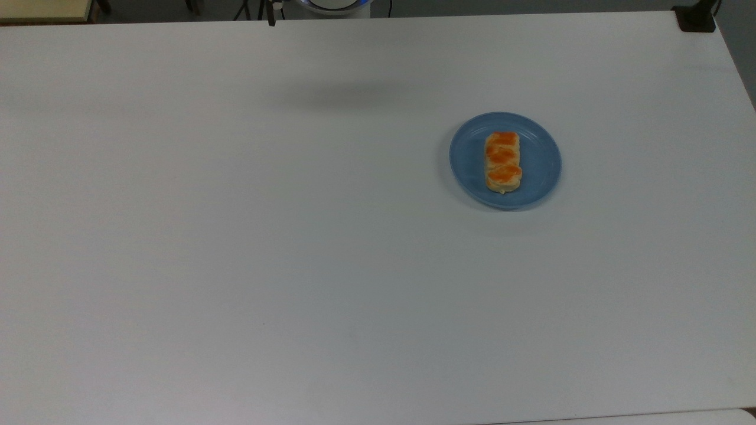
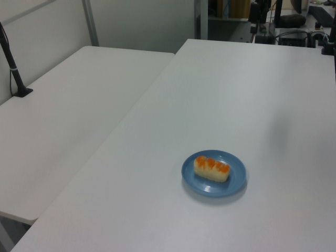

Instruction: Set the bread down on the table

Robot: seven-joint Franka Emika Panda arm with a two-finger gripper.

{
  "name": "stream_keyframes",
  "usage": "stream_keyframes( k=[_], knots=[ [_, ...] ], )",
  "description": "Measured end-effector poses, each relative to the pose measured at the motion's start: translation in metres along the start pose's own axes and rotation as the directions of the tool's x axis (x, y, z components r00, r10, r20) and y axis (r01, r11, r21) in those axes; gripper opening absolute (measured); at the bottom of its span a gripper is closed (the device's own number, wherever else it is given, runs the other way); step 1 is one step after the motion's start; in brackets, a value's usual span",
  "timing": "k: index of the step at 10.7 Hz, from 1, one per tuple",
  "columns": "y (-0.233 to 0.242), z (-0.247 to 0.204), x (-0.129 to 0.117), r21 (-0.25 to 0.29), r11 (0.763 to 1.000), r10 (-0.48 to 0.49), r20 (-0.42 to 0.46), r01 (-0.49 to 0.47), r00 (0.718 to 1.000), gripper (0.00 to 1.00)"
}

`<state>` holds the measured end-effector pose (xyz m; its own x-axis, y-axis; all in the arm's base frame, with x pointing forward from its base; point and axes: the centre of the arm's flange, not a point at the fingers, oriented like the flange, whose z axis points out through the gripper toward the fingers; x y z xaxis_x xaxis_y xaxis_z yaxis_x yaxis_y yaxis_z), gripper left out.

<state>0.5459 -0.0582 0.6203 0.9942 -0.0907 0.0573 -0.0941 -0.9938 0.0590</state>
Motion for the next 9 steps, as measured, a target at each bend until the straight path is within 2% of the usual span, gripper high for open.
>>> stream_keyframes(
  k=[4, 9],
  knots=[
    [-0.007, 0.009, 0.003, 0.0, 1.0, -0.014, 0.016, 0.014, 1.0, 1.0],
    [-0.084, 0.019, 0.004, 0.006, 0.988, -0.154, 0.037, 0.154, 0.987, 1.0]
  ],
)
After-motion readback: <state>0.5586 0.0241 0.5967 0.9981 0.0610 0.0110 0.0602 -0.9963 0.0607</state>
